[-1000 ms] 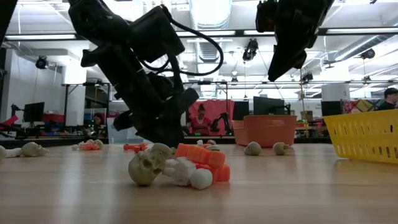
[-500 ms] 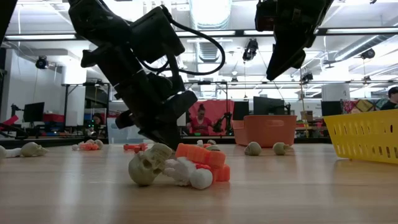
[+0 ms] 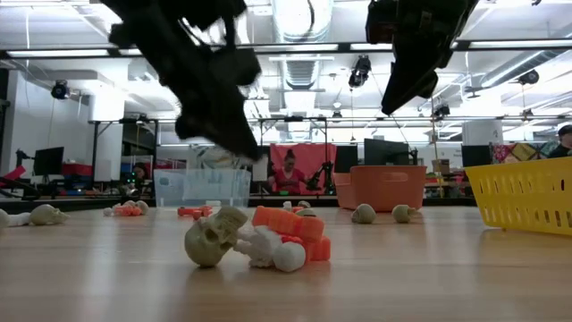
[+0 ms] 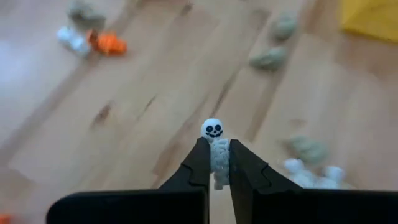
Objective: Sort Halloween decoration
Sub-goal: Put the white skeleton toy into the transparent bin, then put the orange skeleton toy into the orange bin
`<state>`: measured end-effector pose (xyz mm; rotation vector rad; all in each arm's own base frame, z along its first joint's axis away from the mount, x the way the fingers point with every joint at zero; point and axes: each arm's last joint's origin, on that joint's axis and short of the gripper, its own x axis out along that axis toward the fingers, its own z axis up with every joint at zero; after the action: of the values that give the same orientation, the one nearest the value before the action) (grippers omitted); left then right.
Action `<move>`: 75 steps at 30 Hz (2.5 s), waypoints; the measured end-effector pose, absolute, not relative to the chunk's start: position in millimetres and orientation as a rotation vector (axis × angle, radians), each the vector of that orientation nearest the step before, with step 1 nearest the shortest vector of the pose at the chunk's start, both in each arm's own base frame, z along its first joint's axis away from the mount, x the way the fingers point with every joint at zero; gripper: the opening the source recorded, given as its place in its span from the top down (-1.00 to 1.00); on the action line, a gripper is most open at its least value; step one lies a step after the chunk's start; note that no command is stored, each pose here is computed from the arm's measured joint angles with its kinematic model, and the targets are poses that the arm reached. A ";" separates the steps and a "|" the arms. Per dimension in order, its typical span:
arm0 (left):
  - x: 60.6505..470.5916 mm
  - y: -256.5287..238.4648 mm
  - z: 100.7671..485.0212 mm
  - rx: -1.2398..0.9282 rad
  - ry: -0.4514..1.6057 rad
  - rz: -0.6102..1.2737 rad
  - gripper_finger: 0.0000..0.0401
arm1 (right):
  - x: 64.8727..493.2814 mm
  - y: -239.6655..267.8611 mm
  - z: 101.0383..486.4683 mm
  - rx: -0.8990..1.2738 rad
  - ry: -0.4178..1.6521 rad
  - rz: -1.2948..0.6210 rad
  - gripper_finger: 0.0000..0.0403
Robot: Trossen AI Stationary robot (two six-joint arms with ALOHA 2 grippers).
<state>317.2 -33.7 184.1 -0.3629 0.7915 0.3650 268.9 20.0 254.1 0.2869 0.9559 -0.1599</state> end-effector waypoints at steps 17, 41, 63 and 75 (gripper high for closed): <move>238.3 95.3 250.0 -0.232 0.848 0.673 1.00 | 271.5 20.2 256.0 0.292 0.923 -0.154 0.60; 225.9 252.0 205.4 -0.341 1.139 0.755 1.00 | 273.3 18.0 257.5 0.259 0.883 -0.222 0.58; 237.5 269.2 178.9 -0.334 1.344 0.736 0.71 | 274.9 18.2 258.7 0.265 0.862 -0.219 0.59; 236.0 266.3 181.5 -0.363 1.362 0.741 0.50 | 274.9 18.2 258.8 0.265 0.862 -0.219 0.61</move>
<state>236.0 266.3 181.5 -0.3630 1.3620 0.7407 274.9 18.2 258.8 0.2652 0.8617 -0.2188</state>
